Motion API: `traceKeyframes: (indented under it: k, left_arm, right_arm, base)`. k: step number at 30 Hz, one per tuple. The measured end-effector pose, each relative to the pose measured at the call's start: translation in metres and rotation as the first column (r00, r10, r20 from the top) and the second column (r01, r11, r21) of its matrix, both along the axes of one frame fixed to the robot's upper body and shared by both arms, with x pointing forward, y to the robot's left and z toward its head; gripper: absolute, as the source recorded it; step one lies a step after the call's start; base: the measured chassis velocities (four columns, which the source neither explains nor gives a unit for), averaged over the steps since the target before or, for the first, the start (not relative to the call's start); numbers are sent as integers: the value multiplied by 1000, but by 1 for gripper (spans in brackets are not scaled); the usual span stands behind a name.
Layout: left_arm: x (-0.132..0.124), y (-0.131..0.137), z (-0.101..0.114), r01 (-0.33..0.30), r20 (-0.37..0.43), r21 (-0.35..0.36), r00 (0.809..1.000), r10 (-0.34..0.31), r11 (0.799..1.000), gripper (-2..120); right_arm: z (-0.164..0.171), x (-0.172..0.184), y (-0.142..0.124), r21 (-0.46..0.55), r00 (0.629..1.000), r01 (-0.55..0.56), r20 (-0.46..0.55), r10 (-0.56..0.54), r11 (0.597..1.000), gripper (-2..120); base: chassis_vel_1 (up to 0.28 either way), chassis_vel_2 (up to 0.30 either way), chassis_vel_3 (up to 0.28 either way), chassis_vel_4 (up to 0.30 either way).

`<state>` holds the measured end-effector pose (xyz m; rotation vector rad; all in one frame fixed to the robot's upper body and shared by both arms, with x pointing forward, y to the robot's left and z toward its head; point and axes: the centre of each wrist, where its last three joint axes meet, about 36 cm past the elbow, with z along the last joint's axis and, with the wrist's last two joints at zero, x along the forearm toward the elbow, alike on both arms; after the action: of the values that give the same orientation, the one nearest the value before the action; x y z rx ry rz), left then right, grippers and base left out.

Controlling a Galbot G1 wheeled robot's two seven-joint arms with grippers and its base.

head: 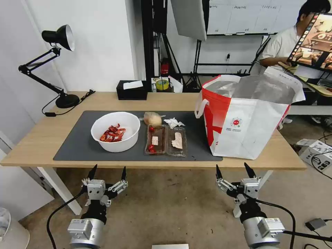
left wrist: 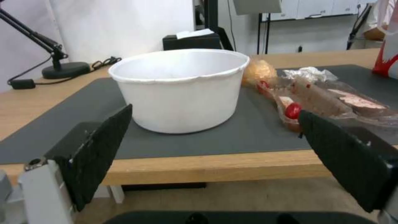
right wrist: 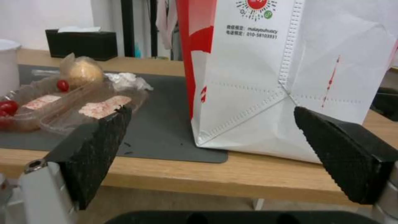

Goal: Pick up the trash from the table and place it into the takeout bag.

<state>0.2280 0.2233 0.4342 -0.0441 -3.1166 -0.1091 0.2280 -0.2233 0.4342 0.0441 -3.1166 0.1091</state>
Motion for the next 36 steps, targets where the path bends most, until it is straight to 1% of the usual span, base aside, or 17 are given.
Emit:
traceKeyframes:
  k: [14,17,19,20,23,24,26,27,29,30,33,34,36]
  left_arm:
    - [0,0,0,0,0,0,1000,0,1000,100]
    - [2,3,2,-3,-14,-7,1000,3,1000,100]
    - [7,12,11,-20,-39,-21,999,20,1000,100]
    - [7,12,11,-20,-39,-21,999,20,1000,100]
    - [15,26,26,-43,-89,-47,995,39,998,100]
    - [15,26,26,-43,-89,-47,995,39,998,100]
    - [20,35,39,-55,-125,-63,991,47,997,100]
    - [20,35,39,-55,-125,-63,991,47,997,100]
    - [24,43,49,-62,-156,-76,986,50,995,100]
    - [24,43,49,-62,-156,-76,986,50,995,100]
    - [31,55,70,-68,-210,-93,977,47,993,100]
    - [31,55,70,-68,-210,-93,977,47,993,100]
    - [34,62,83,-66,-242,-102,969,40,993,100]
  right_arm:
    - [0,0,0,-1,1000,-1,-1,1,1000,100]
    - [2,2,-4,-3,1000,-7,-11,7,1000,100]
    - [10,9,-13,-9,999,-18,-34,18,1000,100]
    - [10,9,-13,-9,999,-18,-34,18,1000,100]
    - [26,21,-29,-21,996,-45,-81,44,999,100]
    - [26,21,-29,-21,996,-45,-81,44,999,100]
    - [39,29,-39,-30,991,-66,-115,62,997,100]
    - [39,29,-39,-30,991,-66,-115,62,997,100]
    - [50,35,-47,-40,986,-86,-144,79,996,100]
    - [50,35,-47,-40,986,-86,-144,79,996,100]
    - [72,47,-60,-58,975,-120,-195,107,991,100]
    - [72,47,-60,-58,975,-120,-195,107,991,100]
    - [87,53,-66,-72,966,-143,-227,123,987,100]
  base:
    - [0,0,0,0]
    - [0,0,0,0]
    - [0,0,0,0]
    - [0,0,0,0]
    - [0,0,0,0]
    - [0,0,0,0]
    - [0,0,0,0]
    - [0,0,0,0]
    - [0,0,0,0]
    - [0,0,0,0]
    - [0,0,0,0]
    - [0,0,0,0]
    - [0,0,0,0]
